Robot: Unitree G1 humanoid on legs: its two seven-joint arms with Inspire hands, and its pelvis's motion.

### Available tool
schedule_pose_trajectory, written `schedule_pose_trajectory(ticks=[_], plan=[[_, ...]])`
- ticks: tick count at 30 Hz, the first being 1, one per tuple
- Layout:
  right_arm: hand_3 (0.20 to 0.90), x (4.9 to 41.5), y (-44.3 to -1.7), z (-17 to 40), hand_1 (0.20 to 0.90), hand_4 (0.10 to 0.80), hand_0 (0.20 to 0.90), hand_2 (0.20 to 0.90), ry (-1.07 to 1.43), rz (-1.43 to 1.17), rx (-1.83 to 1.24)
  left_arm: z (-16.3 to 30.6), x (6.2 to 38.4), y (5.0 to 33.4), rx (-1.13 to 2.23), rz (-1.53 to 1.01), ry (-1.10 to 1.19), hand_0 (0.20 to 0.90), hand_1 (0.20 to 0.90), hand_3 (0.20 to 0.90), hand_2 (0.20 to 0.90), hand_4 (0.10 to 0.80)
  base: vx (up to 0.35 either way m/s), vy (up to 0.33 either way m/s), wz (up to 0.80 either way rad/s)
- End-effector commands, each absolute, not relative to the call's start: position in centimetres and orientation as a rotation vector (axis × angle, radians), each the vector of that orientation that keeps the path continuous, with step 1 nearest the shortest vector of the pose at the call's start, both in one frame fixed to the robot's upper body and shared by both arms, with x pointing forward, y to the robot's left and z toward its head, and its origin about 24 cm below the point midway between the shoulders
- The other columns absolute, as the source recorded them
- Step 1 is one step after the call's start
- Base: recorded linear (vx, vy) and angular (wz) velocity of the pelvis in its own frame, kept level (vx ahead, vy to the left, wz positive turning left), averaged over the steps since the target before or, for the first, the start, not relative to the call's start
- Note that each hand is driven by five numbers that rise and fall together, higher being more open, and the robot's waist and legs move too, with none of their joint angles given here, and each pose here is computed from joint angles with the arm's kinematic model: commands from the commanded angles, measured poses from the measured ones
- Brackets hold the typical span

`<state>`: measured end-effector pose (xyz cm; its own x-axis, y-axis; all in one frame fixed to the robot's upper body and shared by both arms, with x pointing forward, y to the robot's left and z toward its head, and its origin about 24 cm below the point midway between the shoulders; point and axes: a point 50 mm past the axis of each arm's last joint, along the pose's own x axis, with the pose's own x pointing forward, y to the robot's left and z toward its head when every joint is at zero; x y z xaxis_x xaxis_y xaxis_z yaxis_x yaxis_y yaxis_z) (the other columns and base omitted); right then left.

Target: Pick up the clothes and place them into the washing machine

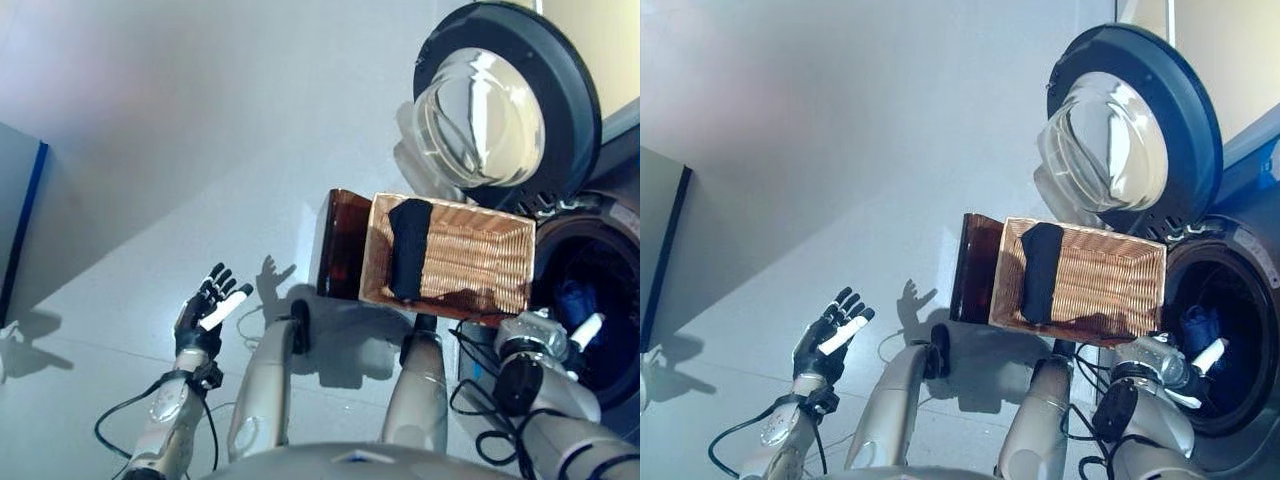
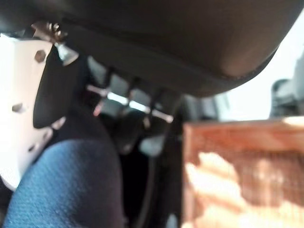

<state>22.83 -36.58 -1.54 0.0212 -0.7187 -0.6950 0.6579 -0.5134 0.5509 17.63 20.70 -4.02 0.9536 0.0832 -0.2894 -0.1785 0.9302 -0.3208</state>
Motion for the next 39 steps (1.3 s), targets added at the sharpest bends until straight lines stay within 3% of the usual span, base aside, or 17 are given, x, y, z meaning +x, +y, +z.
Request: schedule_pose_trajectory(ticks=[1, 11, 22, 23, 24, 25, 39], plan=[[0.200, 21.2, -42.0, 3.4, 0.200, 0.300, 0.200, 0.200, -0.317, -1.710, 1.097, -0.9, 17.9, 22.1, -0.334, 0.123, 0.102, 0.900, 0.900, 0.900, 0.900, 0.800, -0.002, 0.020, -0.05], [0.200, 19.5, -45.1, 6.8, 0.200, 0.300, 0.200, 0.200, -0.502, -1.791, 1.165, -0.1, 18.1, 22.1, -0.340, 0.108, 0.070, 0.900, 0.900, 0.900, 0.900, 0.800, 0.002, 0.006, -0.03], [0.200, 19.6, -45.4, 7.4, 0.200, 0.300, 0.200, 0.200, -0.467, -1.804, 1.134, 0.7, 18.3, 22.1, -0.354, 0.111, 0.036, 0.900, 0.900, 0.900, 0.900, 0.800, 0.000, 0.002, 0.01], [0.340, 19.6, -45.4, 7.2, 0.340, 0.400, 0.340, 0.340, -0.458, -1.801, 1.124, 0.8, 18.4, 22.2, -0.350, 0.114, 0.033, 0.900, 0.900, 0.900, 0.900, 0.800, 0.000, 0.000, 0.00], [0.527, 19.7, -45.3, 7.1, 0.527, 0.533, 0.527, 0.527, -0.449, -1.798, 1.119, 0.8, 18.4, 22.3, -0.351, 0.117, 0.030, 0.900, 0.900, 0.900, 0.900, 0.800, 0.000, 0.000, 0.00], [0.900, 19.6, -45.2, 6.9, 0.900, 0.800, 0.900, 0.900, -0.440, -1.799, 1.115, 0.8, 18.4, 22.4, -0.351, 0.122, 0.032, 0.900, 0.900, 0.900, 0.900, 0.800, 0.000, 0.000, 0.00], [0.900, 21.3, -43.6, 5.7, 0.900, 0.800, 0.900, 0.900, -0.359, -1.749, 1.134, 0.2, 18.2, 22.8, -0.350, 0.139, 0.057, 0.900, 0.900, 0.900, 0.900, 0.800, 0.000, 0.000, 0.00]])
